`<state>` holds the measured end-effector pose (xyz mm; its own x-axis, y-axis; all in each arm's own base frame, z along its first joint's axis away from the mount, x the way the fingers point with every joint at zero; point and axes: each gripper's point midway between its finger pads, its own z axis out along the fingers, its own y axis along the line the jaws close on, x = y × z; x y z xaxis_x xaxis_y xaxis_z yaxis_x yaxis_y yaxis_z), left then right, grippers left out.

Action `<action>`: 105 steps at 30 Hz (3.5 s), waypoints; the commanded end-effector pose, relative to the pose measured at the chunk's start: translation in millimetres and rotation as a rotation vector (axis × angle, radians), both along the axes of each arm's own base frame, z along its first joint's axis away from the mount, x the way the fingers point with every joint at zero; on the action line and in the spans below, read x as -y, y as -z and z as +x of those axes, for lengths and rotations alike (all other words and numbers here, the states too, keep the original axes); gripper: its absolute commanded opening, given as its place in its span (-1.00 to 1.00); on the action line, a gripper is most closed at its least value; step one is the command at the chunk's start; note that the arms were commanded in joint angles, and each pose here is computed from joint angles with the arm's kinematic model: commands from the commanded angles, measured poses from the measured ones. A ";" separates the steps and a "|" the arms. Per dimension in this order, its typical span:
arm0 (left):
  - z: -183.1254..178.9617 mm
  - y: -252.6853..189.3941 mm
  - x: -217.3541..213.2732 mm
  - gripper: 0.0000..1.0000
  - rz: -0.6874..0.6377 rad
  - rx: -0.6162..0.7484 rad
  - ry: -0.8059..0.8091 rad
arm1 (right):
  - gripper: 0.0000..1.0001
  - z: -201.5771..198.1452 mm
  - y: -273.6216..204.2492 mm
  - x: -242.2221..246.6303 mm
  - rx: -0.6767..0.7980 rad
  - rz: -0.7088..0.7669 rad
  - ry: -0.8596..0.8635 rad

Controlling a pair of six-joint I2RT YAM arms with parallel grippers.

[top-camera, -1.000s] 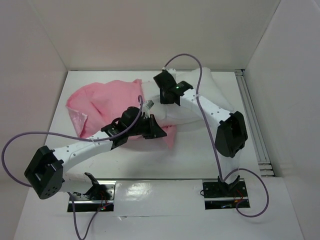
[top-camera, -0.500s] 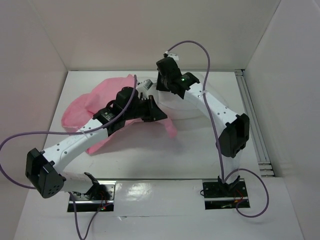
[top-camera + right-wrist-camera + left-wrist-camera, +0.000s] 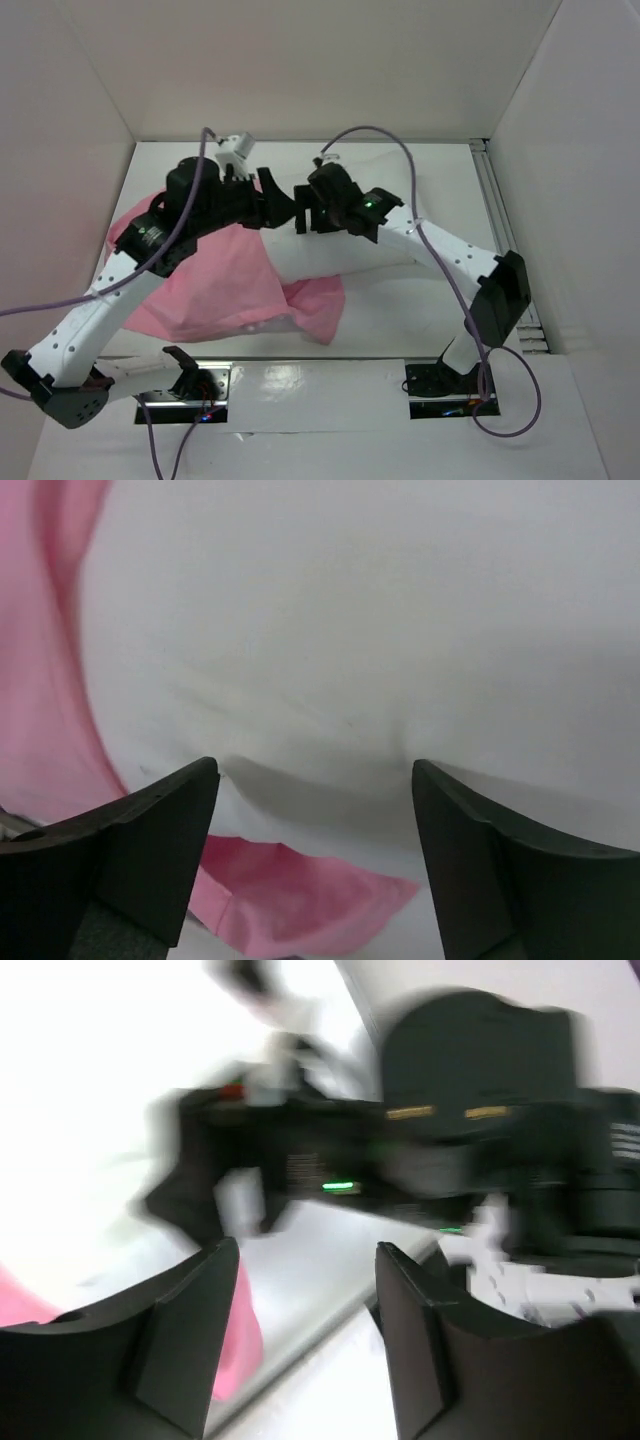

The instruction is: Put the pillow into the pillowcase

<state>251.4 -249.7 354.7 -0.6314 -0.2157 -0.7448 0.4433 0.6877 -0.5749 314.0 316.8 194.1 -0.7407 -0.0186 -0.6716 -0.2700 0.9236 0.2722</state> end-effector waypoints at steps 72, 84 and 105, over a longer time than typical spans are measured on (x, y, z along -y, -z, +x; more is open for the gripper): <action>130.9 -30.2 36.7 1.00 0.346 0.105 -0.174 | -1.00 -31.2 -59.8 96.8 0.039 0.506 0.271; 80.0 127.4 -131.9 1.00 0.311 -0.166 -0.549 | -1.00 -18.3 -55.9 97.7 0.019 0.500 0.260; 124.0 191.3 -80.3 -1.00 0.087 -0.179 -0.316 | -1.00 -16.4 -70.6 106.1 0.044 0.513 0.267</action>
